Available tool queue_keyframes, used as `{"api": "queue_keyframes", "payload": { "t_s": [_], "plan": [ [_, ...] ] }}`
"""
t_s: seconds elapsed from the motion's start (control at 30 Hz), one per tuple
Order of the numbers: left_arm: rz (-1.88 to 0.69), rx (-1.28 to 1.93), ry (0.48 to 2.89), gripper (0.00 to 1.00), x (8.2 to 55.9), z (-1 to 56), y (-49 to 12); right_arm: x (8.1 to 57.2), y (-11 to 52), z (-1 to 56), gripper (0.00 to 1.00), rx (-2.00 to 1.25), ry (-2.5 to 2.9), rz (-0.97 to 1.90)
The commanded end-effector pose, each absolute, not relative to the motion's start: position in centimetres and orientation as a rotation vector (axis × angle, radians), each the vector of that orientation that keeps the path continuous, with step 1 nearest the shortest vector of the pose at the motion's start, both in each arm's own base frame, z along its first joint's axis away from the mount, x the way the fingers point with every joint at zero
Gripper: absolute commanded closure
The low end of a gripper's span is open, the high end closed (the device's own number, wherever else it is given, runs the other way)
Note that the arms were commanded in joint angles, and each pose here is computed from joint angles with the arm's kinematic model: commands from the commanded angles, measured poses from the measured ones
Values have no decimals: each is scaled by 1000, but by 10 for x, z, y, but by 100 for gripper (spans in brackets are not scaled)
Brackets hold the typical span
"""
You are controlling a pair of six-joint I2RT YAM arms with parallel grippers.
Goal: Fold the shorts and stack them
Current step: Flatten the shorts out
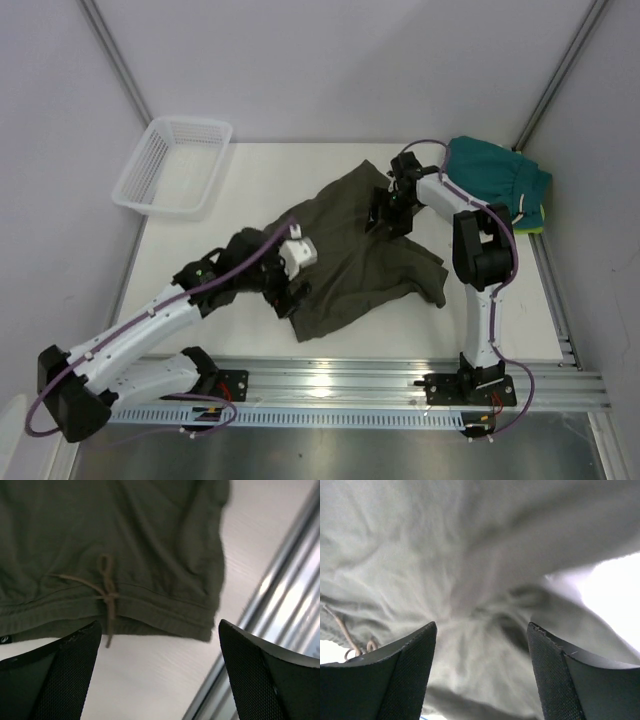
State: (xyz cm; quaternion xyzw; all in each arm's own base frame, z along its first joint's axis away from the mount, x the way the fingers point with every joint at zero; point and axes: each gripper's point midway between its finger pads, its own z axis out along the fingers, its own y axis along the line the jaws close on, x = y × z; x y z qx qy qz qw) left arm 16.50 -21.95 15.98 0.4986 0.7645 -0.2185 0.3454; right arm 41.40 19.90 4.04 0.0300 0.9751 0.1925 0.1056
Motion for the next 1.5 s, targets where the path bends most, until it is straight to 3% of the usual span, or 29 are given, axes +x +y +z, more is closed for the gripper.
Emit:
{"api": "queue_keyframes", "payload": {
  "t_s": [0.0,0.17,0.27,0.4,0.43,0.63,0.83,1.03,1.47],
  "plan": [
    [-677,892,2039,1,233,189,-231,426,181,118,23,125,2676,554],
    [-847,834,2056,1,260,200,-262,396,153,154,17,200,2605,501],
    [-963,896,2018,1,255,209,-288,366,134,153,23,261,2643,496],
    [-1032,1081,2017,1,221,198,-320,337,89,136,43,395,2666,456],
    [-1032,1098,2031,1,217,194,-324,333,83,133,44,419,2665,458],
    [-1072,1218,1979,1,194,194,-368,315,64,101,37,453,2757,392],
    [-978,1332,1954,1,205,196,-397,315,50,76,48,458,2807,319],
    [-857,1339,2016,1,221,184,-395,321,32,57,44,519,2814,164],
    [-821,1352,2076,1,222,176,-393,346,26,21,41,582,2792,112]
  ]
}}
